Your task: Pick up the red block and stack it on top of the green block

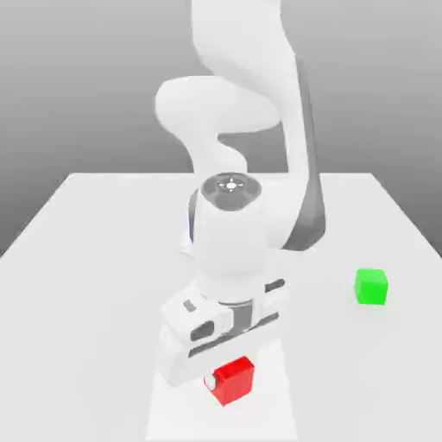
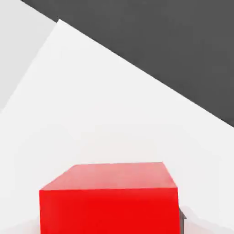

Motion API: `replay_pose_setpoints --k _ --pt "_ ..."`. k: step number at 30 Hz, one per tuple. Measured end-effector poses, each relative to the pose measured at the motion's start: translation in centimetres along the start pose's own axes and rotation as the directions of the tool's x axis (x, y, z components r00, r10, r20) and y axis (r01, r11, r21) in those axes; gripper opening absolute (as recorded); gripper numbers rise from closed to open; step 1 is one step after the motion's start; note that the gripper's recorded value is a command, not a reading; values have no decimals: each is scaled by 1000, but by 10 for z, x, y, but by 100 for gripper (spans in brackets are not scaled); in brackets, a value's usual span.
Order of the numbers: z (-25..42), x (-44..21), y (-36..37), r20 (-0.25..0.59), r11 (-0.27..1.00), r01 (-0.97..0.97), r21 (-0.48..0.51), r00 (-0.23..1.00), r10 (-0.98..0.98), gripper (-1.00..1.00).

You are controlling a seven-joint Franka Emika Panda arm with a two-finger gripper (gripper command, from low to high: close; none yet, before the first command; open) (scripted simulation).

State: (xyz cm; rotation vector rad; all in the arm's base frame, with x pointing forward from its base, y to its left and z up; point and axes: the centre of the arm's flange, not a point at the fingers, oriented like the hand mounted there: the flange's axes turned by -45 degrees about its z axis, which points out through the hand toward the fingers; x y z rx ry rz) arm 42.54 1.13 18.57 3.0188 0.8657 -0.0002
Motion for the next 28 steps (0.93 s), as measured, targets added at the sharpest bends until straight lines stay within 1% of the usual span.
replay_pose_setpoints --k 2,3,5,8,13,17,20,25,26,28 --pt "-18 2 -10 -1 1000 16 5 1000 -16 -100" --pt "-24 9 -31 -3 998 57 10 998 -56 -100" --pt "-31 23 -90 -7 984 176 22 984 -176 -100" --pt "-40 26 -176 -12 940 340 33 941 -340 -100" --pt "-53 -4 -277 -12 852 523 31 853 -522 -100" --pt "-60 -49 -354 -4 734 679 10 734 -679 -100" --pt "-44 -60 -371 0 700 714 0 700 -714 -100" --pt "-1 -62 -371 1 700 714 -2 700 -714 -100" --pt "4 -62 -370 0 700 714 -1 700 -714 100" --pt "4 -62 -371 0 700 714 -1 700 -714 100"
